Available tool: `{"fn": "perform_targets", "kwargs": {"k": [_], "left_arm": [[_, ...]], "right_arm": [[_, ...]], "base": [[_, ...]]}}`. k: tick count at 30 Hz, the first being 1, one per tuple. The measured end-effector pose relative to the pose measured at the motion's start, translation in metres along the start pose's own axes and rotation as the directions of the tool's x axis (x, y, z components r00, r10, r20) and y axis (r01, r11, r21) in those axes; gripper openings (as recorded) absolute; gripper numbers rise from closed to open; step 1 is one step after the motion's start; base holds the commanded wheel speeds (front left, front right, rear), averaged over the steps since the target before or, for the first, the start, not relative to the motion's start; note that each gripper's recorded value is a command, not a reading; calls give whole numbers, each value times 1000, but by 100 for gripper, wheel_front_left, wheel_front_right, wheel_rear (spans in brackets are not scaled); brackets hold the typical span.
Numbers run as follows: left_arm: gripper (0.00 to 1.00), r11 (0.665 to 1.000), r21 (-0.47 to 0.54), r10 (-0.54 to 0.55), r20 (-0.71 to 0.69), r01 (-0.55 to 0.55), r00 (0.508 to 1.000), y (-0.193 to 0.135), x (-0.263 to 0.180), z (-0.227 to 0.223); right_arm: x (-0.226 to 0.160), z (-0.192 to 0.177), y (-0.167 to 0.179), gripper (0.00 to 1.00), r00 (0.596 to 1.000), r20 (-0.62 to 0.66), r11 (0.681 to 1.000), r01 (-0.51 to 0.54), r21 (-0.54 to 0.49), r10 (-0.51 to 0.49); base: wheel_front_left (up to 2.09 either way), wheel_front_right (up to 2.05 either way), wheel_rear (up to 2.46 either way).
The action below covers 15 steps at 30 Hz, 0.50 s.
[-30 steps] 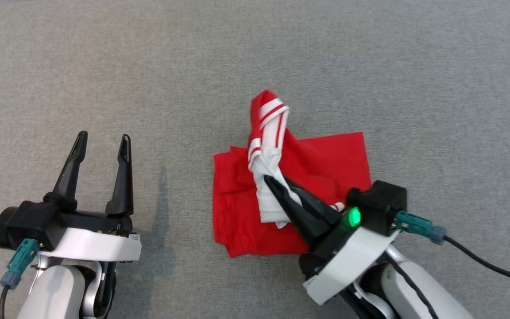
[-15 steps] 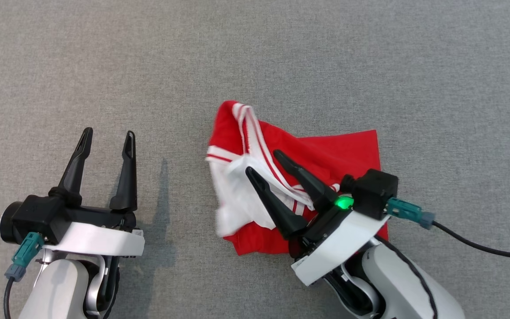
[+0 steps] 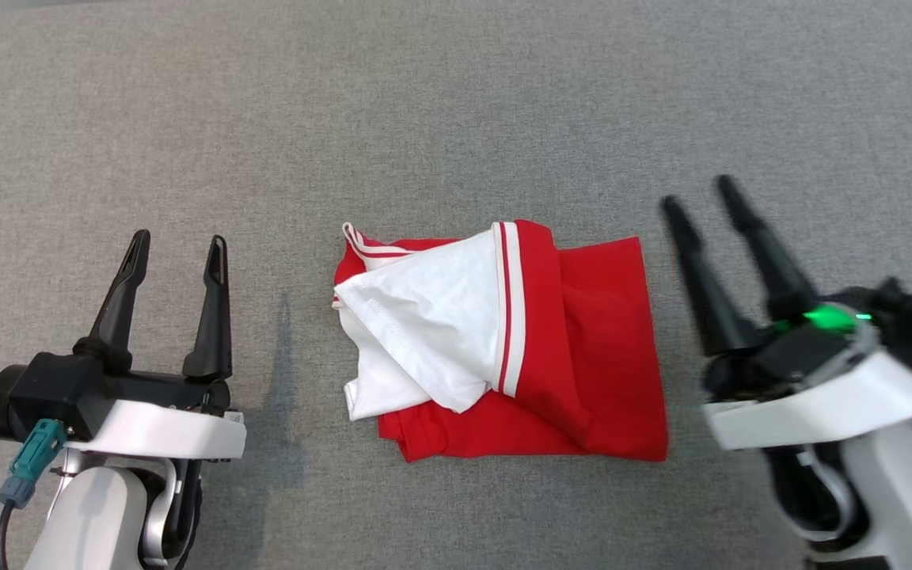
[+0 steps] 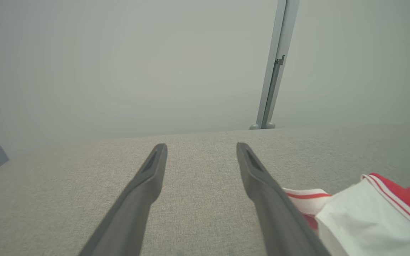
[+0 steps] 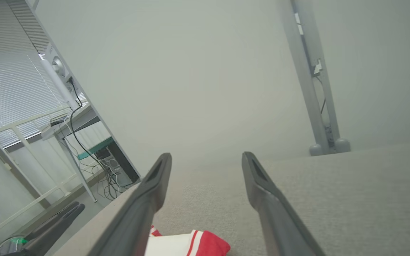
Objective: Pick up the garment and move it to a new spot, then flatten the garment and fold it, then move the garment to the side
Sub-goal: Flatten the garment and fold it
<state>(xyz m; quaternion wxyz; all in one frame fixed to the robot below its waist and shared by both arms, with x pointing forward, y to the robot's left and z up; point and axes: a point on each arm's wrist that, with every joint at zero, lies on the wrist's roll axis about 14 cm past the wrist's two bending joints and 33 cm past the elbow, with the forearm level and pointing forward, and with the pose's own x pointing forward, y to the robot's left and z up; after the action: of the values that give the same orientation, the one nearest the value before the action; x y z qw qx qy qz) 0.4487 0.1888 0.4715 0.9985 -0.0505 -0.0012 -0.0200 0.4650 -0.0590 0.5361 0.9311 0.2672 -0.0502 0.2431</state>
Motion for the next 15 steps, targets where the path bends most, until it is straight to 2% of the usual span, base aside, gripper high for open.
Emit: {"fn": "perform_targets", "kwargs": {"k": [4,8,11,15], "left_arm": [[100,1000,6,2,5,-2,1000,1,-2,2],[100,1000,13,8,11,-8,1000,3,-6,6],[100,1000,18,8,14,-9,1000,3,-10,8],[100,1000,27,2,17,-2,1000,1,-14,12]], "right_arm": [[-22,26,-45,100,992,34,977,126,-170,-122],[-49,45,-81,100,971,36,913,236,-332,-238],[-67,54,-96,100,954,37,874,288,-392,-298],[-85,60,-106,100,935,34,842,332,-426,-352]], "base": [[0,0,0],[0,0,0],[0,0,0],[0,0,0]]}}
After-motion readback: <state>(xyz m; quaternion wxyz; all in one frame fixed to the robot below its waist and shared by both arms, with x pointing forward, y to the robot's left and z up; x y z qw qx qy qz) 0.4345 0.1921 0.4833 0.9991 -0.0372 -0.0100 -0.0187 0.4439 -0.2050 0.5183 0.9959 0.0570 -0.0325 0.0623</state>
